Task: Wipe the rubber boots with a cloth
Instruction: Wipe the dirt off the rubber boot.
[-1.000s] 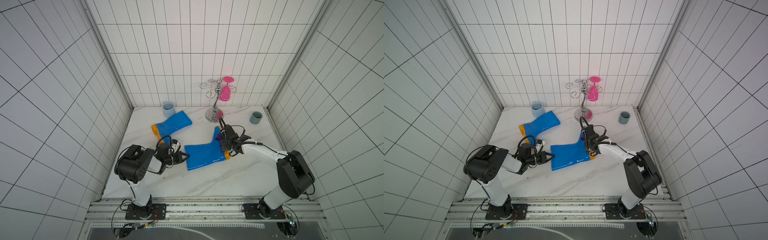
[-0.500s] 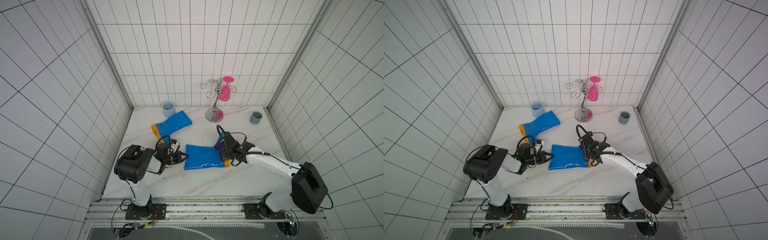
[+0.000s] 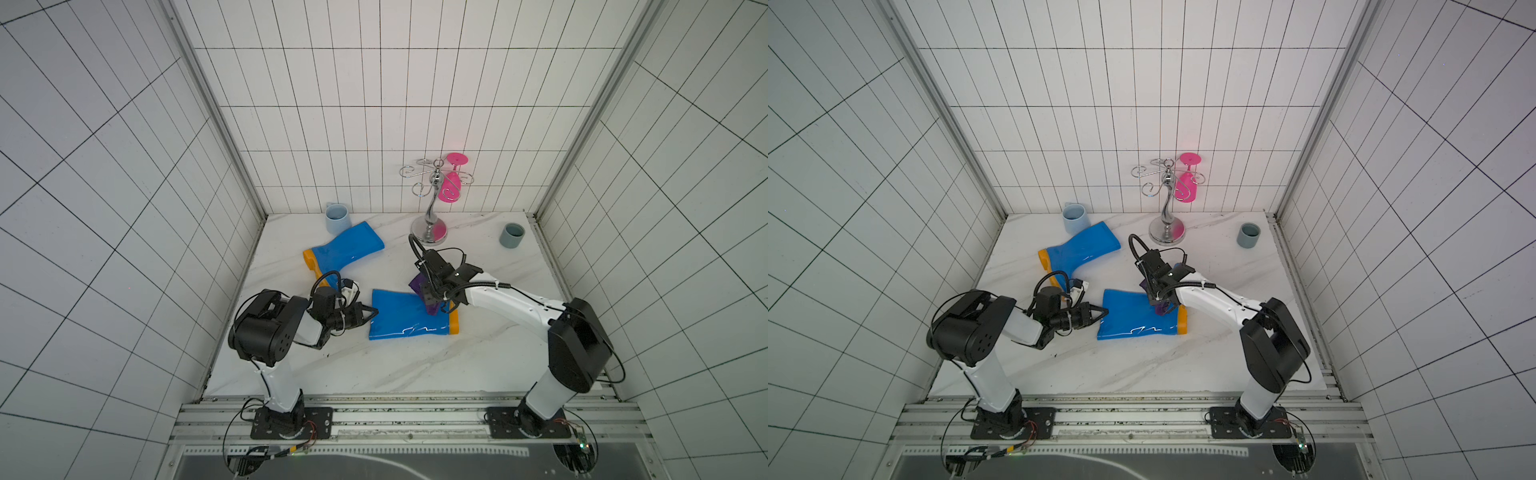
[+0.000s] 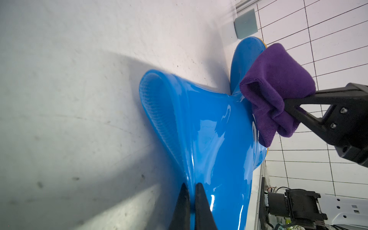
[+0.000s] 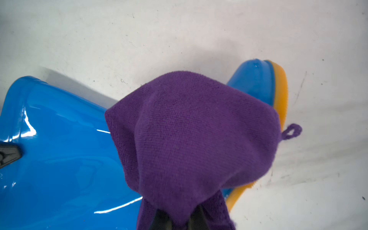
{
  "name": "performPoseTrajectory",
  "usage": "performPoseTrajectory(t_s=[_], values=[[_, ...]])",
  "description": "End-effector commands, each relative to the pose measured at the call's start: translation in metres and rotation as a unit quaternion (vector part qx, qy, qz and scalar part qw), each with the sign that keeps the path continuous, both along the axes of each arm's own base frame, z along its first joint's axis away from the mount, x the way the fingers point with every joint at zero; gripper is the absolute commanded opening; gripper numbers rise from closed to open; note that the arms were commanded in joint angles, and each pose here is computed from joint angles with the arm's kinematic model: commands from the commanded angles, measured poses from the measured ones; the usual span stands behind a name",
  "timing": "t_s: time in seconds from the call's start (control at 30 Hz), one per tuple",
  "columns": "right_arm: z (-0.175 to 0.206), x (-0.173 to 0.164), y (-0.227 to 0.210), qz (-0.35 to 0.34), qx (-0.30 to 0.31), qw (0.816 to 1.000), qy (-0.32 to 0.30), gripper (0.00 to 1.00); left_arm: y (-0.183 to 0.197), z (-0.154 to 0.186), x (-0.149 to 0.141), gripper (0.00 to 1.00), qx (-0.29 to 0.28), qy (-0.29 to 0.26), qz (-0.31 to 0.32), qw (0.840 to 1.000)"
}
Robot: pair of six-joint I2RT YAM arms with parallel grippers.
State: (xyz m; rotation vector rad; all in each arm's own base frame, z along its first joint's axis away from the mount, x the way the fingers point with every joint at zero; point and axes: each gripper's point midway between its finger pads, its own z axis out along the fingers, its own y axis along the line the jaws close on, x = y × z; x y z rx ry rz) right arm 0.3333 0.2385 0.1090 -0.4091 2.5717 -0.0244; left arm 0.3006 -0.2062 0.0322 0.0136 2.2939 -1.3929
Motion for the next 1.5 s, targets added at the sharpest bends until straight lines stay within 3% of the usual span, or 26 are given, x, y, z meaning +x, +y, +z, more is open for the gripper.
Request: performPoseTrajectory(t_s=[0.0,0.2,0.47,0.83,1.13,1.3,1.47], values=[[0.018,0.01,0.038,0.037,0.026,0.999,-0.014,0.0,0.006,-0.024,-0.015,0.0,0.016,0.048,0.006,0.999],[-0.007,0.001,0.046,0.049,0.015,0.999,0.012,0.0,0.007,-0.023,-0.015,0.0,0.015,0.045,0.007,0.999],[-0.016,0.002,0.002,0.017,-0.032,0.999,0.008,0.0,0.008,-0.023,-0.016,0.0,0.014,0.045,0.008,0.999],[0.011,0.058,-0.046,-0.023,-0.086,0.995,-0.038,0.0,0.009,-0.022,-0.015,0.0,0.013,0.044,0.01,0.999],[0.035,0.101,-0.061,-0.044,-0.086,0.993,-0.067,0.0,0.009,-0.023,-0.015,0.0,0.013,0.045,0.01,0.999],[0.022,0.09,-0.062,-0.043,-0.077,0.995,-0.045,0.0,0.009,-0.024,-0.015,0.0,0.013,0.046,0.011,0.999],[0.009,0.057,-0.064,-0.046,-0.053,0.997,-0.022,0.0,0.009,-0.024,-0.015,0.0,0.013,0.046,0.01,0.999]])
